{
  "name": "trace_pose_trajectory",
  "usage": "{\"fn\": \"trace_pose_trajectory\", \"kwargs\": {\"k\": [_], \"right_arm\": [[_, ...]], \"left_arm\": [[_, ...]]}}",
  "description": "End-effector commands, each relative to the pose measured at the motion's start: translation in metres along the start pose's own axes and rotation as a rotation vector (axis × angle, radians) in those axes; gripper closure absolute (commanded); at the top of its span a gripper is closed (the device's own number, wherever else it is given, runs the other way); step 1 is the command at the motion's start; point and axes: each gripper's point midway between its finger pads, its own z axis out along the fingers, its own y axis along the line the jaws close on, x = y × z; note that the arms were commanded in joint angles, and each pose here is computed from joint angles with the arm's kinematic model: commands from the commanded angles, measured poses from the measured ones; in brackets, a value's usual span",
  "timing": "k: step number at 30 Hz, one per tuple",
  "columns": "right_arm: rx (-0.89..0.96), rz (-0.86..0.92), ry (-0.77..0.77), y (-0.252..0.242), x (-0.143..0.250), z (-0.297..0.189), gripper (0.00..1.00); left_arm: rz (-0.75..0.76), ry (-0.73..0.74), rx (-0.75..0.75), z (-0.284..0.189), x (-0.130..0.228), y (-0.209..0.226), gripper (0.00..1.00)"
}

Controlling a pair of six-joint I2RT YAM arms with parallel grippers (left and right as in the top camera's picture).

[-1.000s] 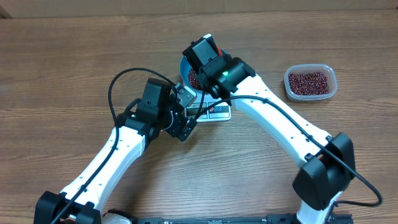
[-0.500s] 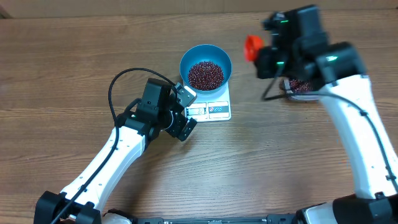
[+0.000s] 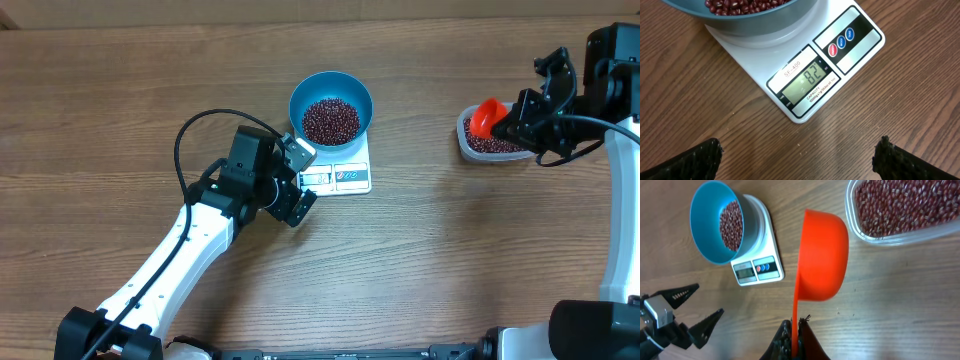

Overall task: Scoop item into bowl and weigh 150g on scale
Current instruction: 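Return the scoop right and dip it into the bean tub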

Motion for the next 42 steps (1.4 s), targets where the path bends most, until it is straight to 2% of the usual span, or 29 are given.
{"fn": "trace_pose_trajectory", "kwargs": {"k": [1,4,8,18,35,42], "right_arm": [[0.026,-0.044,-0.078,-0.003,-0.015,-0.011,0.96],[0.097,-0.071,-0.161,-0.014,-0.036,-0.012,0.96],[0.203,-0.071,-0.198,-0.036,-0.055,-0.006,0.96],[0.288,-0.087,-0.11,-0.065,-0.061,0.027,0.96],[0.296,-0.099,-0.034,-0.076,-0.054,0.044,0.96],[0.252,-0.139,-0.028,-0.104,-0.054,0.057,0.96]], "left_arm": [[-0.009,0.012,0.015,0.004,0.005,-0.003,0.0],[-0.009,0.012,0.015,0.004,0.005,-0.003,0.0],[-0.009,0.012,0.015,0.004,0.005,-0.003,0.0],[-0.009,0.012,0.015,0.004,0.005,-0.003,0.0],[-0.009,0.012,0.015,0.004,0.005,-0.003,0.0],[-0.009,0.012,0.015,0.004,0.005,-0.003,0.01]]}}
